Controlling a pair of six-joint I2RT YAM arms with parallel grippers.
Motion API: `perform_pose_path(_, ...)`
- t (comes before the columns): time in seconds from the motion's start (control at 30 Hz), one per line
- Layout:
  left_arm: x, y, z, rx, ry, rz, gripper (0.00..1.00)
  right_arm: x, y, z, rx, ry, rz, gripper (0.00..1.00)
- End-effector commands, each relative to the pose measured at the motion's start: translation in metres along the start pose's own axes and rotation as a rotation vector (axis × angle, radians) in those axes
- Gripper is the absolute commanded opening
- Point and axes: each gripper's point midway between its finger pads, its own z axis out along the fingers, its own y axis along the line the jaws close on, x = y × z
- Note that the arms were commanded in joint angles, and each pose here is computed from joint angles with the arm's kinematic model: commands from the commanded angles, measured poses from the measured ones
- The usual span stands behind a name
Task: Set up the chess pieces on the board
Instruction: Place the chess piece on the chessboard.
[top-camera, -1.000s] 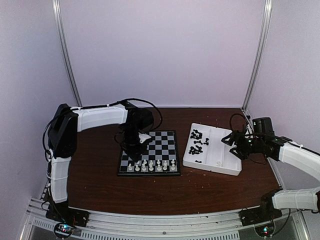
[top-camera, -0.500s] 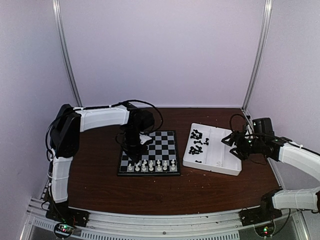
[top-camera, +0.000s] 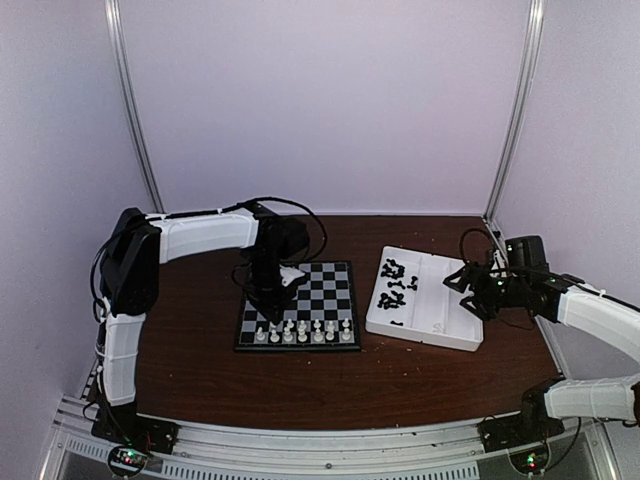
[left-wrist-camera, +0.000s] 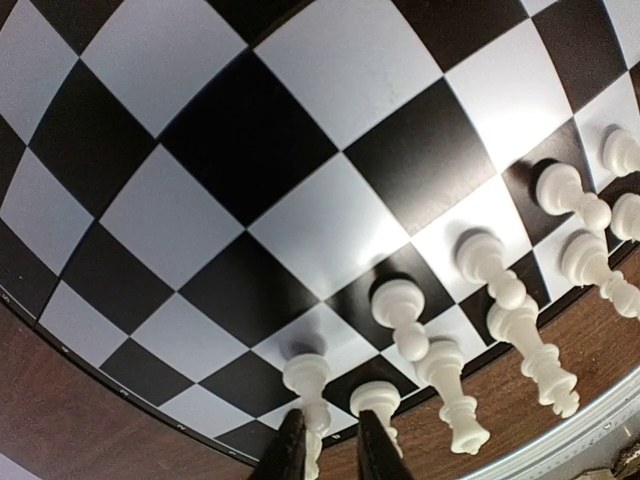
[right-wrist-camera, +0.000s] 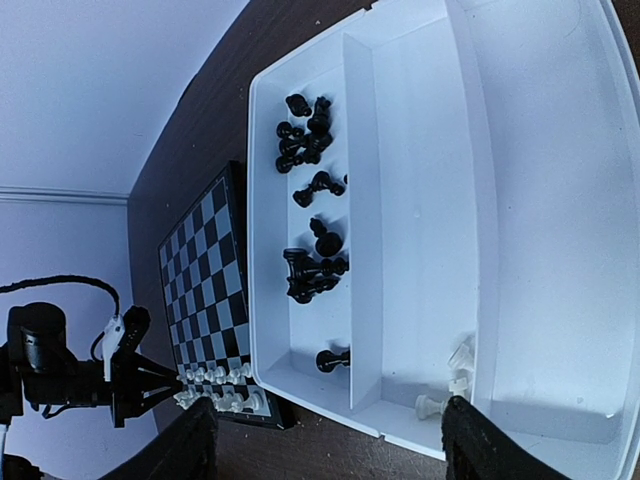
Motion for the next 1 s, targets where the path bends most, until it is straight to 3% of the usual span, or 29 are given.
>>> perform_pose_path(0.0,-0.003,0.002,-0.006,0.003,-0.009,-0.001,0.19,0.000,0.000,-0.001,-0.015,-0.005,0.001,0.76)
perform_pose_path(0.97,-0.004,0.000,0.008,0.025,0.008,-0.011,0.19,-0.002,-0.002,-0.005,-0.015,-0.014,0.010,0.76)
